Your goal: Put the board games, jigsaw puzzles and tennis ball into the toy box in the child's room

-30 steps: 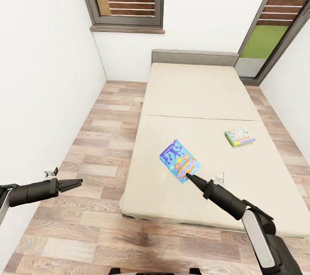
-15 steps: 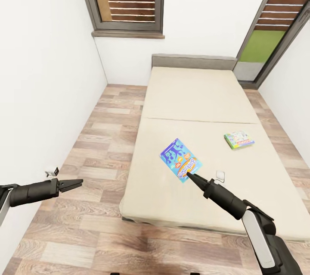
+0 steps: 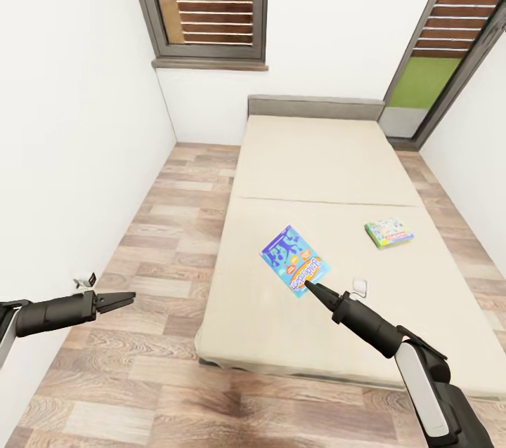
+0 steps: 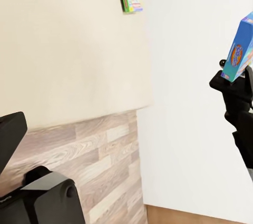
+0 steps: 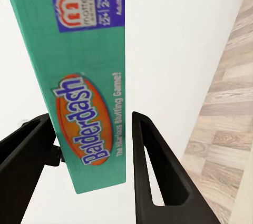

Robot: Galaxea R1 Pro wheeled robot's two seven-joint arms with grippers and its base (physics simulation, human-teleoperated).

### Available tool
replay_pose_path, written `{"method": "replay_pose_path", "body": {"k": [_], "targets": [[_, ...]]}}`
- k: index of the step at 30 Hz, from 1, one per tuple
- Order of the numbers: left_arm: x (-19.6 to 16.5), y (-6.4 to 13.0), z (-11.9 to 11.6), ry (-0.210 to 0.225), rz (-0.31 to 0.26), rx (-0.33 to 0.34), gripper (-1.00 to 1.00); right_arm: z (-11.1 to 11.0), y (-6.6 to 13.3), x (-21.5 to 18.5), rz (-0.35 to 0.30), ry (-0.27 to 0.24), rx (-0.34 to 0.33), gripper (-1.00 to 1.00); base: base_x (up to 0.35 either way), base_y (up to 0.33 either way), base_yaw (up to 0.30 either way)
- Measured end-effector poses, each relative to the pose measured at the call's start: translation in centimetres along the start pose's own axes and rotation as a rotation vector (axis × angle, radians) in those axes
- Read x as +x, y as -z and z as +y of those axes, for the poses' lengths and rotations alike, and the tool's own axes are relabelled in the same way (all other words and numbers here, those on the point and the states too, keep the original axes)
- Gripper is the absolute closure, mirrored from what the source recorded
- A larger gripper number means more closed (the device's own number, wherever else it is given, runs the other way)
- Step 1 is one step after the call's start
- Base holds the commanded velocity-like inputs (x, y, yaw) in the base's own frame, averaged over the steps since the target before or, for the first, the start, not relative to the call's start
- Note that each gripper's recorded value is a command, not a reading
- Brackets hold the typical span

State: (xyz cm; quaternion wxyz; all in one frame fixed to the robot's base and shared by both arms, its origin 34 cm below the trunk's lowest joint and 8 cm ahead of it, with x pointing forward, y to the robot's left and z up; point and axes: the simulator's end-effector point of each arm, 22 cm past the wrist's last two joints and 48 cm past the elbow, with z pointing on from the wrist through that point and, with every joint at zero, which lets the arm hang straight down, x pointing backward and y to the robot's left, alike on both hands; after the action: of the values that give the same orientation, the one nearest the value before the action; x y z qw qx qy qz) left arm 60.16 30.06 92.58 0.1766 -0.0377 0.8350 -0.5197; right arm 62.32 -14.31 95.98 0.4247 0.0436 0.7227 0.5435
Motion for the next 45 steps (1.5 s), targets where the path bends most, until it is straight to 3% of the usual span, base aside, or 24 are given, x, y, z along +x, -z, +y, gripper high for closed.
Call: {"method": "replay_pose_path", "body": {"k": [22, 45], "targets": [[-0.7, 0.6, -1.5, -0.032, -0.017, 0.008, -1.00, 1.5, 0.0, -1.2, -0.017, 0.029, -0.019, 1.00, 0.000, 0.000, 0.008], [-1.1, 1.0, -3.3, -0.067, -0.024, 0.018, -1.00, 3.2, 0.0, -2.4, -0.034, 0.059, -0.041, 1.00, 0.000, 0.000, 0.120]]}}
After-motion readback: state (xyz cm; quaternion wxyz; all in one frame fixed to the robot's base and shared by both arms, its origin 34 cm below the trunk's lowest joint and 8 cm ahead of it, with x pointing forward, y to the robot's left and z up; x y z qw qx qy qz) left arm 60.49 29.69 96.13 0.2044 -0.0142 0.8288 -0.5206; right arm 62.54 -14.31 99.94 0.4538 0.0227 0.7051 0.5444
